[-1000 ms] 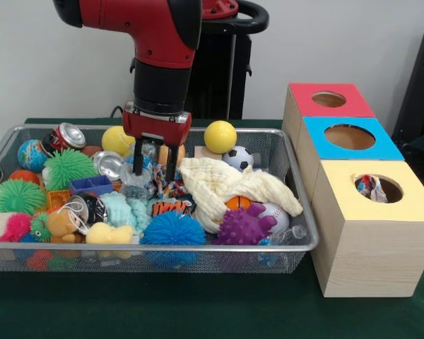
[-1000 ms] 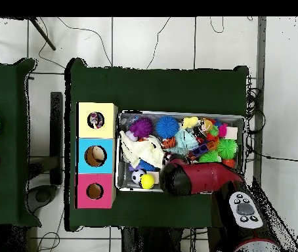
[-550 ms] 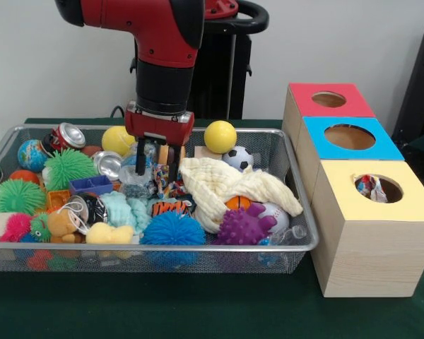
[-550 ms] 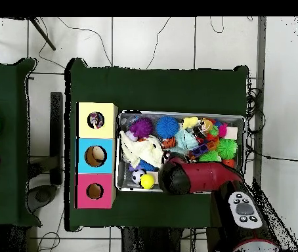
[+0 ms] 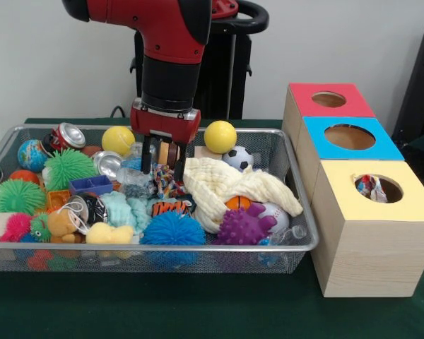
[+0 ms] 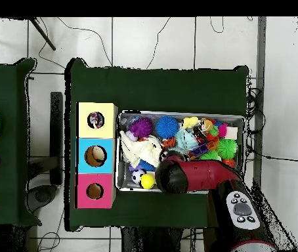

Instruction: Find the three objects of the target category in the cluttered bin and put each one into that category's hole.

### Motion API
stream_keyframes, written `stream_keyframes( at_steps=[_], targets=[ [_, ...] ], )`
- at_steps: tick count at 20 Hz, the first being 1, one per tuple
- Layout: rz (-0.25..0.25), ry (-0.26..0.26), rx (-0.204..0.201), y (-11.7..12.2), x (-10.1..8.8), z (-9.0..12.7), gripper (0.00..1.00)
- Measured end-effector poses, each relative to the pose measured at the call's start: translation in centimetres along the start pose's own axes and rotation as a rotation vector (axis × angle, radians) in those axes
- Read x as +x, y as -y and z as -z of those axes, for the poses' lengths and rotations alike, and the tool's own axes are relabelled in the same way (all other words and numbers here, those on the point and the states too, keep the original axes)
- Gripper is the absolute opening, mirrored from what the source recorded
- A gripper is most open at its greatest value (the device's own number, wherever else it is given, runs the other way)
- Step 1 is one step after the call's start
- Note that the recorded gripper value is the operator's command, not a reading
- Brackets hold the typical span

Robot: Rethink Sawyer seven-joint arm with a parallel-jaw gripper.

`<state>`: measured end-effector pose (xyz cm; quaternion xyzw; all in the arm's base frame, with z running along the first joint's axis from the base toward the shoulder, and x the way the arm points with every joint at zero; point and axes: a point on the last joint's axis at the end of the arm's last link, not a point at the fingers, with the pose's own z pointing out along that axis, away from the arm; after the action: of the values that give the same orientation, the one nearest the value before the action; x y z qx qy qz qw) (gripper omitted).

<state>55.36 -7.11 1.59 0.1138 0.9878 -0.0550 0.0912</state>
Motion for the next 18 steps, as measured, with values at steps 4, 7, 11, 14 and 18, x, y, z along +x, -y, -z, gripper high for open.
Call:
stream_keyframes(
  at_steps=[4, 7, 11, 14, 18],
  targets=[
    [0.0, 0.0, 0.0, 0.0, 0.0, 0.0, 1.0],
    [0.0, 0.0, -0.001, 0.0, 0.0, 0.0, 1.0],
    [0.0, -0.001, -0.002, -0.1, 0.1, -0.1, 1.0],
    [0.001, 0.007, -0.01, -0.2, 0.2, -0.5, 1.0],
    [0.001, 0.021, -0.028, -0.6, 0.7, -1.3, 1.0]
  ],
)
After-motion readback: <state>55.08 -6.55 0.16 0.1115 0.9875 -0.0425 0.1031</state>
